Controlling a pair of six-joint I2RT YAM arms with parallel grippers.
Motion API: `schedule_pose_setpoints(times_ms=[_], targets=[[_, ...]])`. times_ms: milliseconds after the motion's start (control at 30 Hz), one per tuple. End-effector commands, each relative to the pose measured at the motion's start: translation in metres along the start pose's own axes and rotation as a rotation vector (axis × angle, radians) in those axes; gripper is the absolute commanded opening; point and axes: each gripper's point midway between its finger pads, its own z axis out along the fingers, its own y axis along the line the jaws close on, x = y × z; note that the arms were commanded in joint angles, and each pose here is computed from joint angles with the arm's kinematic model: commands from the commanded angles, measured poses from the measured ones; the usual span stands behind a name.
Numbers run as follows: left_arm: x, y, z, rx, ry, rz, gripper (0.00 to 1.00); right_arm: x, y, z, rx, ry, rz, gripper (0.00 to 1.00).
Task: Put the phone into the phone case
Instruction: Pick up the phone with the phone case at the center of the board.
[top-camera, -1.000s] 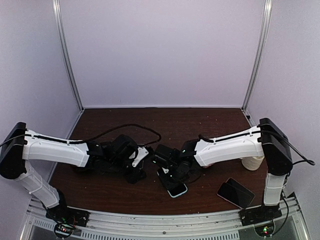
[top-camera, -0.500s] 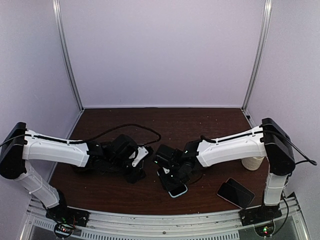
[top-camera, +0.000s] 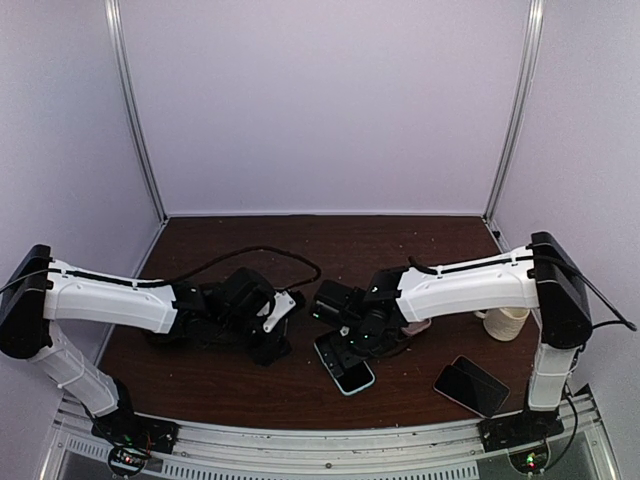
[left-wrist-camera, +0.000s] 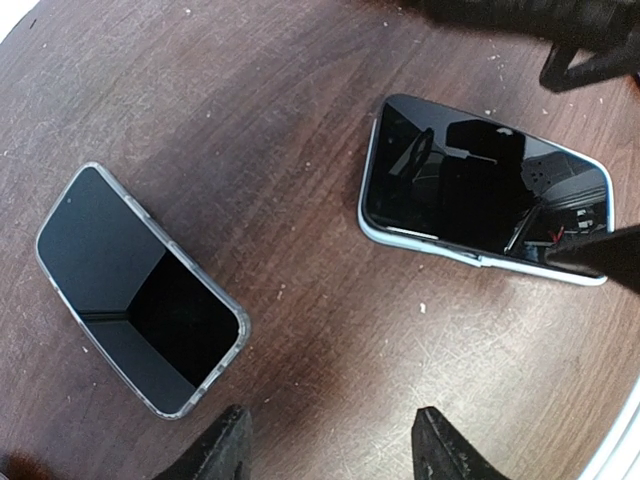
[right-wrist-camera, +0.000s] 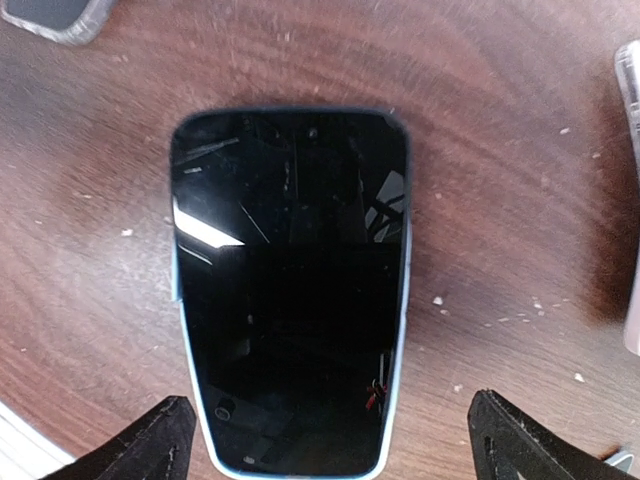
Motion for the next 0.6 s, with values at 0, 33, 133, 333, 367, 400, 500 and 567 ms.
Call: schedule_pose_setpoints(times_ms=[0,33,133,333,367,400,500,567], targets=[[-0.005,0.003,-0.005,-0.002,-0.025,-0.02,0.59,0.005,0.007,0.013,-0.015,0.054,-0.002,0.99],[-0.005,0.003,-0.005,0.0,-0.025,-0.019,0.59,0.008,0.008,0.016,-0.019,0.068,-0.003,0.99],[-0.004,0.002,-0.004,0.002,-0.019,-0.019,0.59,0.015,0.012,0.025,-0.038,0.107,-0.004,0.99],[-0.003,0.001,-0.002,0.003,-0.014,-0.019,0.59,0.023,0.015,0.036,-0.053,0.134,-0.004,1.0],[-0.003,0.002,-0.002,0.003,-0.013,-0.018,0.59,0.024,0.014,0.038,-0.049,0.14,-0.005,0.99],[-0.003,0.002,-0.002,0.002,-0.014,-0.018,0.59,0.025,0.013,0.04,-0.041,0.144,-0.005,0.99],[-0.003,0.002,-0.002,0.001,-0.015,-0.017,0.59,0.026,0.009,0.044,-0.01,0.151,-0.007,0.97],[-0.003,0.002,-0.002,0.002,-0.015,-0.017,0.59,0.027,0.006,0.044,0.004,0.149,-0.007,0.91]])
